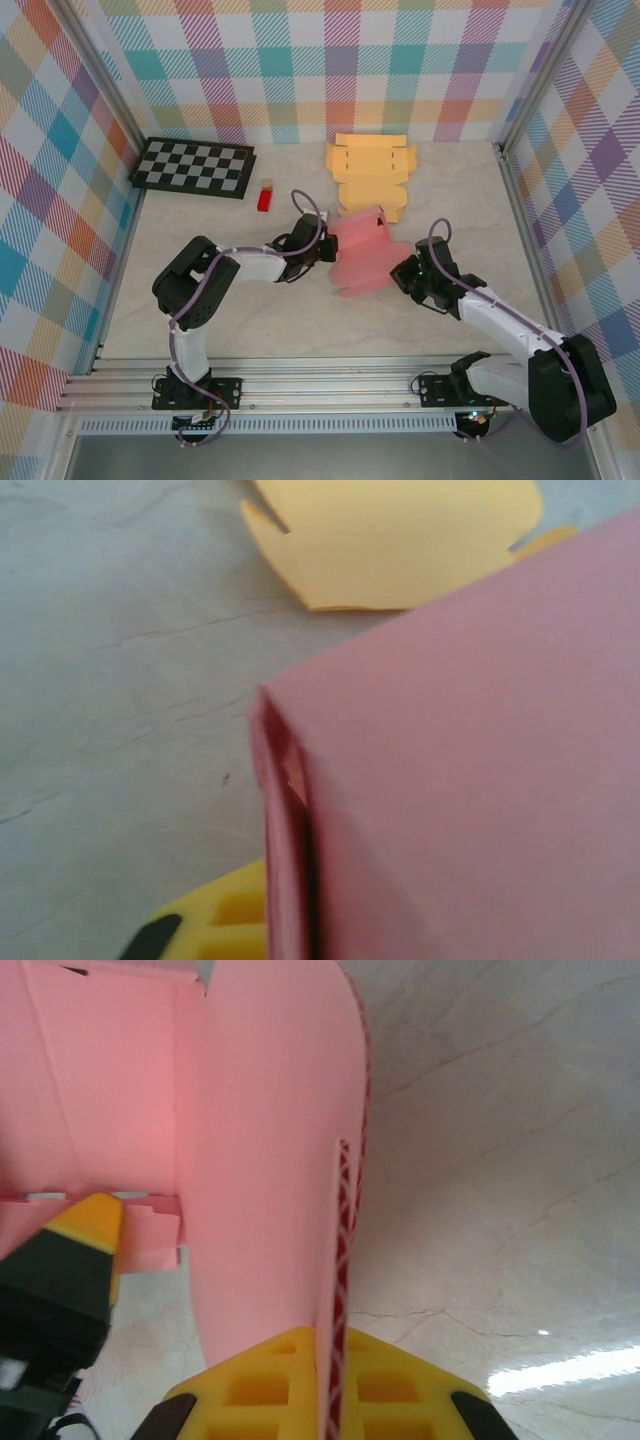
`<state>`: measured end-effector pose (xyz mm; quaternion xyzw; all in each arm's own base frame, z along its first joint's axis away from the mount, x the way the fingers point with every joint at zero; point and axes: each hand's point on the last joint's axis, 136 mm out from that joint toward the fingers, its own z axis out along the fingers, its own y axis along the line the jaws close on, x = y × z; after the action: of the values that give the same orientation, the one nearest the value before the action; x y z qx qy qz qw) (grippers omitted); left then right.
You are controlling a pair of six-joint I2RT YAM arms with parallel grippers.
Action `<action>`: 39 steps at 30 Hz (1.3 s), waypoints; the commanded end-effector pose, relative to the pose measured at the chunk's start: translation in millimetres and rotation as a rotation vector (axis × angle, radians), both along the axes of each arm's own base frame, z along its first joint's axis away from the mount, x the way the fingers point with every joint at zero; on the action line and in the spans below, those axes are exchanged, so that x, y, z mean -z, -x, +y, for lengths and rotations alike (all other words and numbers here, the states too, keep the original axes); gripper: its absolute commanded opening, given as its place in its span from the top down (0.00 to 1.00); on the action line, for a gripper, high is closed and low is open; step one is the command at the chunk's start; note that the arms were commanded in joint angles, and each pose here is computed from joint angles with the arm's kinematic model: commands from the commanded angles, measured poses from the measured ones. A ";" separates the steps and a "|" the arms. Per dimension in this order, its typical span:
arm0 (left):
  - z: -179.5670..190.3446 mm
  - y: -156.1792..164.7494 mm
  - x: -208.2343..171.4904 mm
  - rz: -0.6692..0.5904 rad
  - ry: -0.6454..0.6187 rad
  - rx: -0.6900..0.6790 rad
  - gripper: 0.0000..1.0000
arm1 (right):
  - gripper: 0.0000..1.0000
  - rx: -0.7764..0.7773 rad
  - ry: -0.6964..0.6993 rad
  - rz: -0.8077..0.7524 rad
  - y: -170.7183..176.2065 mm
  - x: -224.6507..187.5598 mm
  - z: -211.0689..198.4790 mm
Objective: Fold the paper box
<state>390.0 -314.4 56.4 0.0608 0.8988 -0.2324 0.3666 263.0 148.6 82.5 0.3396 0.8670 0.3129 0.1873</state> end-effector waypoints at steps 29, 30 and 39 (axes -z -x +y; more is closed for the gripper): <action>20.0 43.8 -2.4 0.313 0.141 -0.197 0.46 | 1.00 0.050 0.050 0.021 32.6 4.2 -5.0; 20.2 48.5 -2.4 0.320 0.166 -0.215 0.46 | 1.00 0.056 0.052 0.021 32.4 3.8 -5.4; 16.7 65.3 -7.6 0.262 0.213 -0.309 0.45 | 1.00 0.167 0.110 -0.055 31.0 -11.3 0.3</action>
<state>320.2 -297.6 47.4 -0.1184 0.9241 -0.2635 0.2501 225.6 159.5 84.5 0.3506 0.8673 0.2795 0.2163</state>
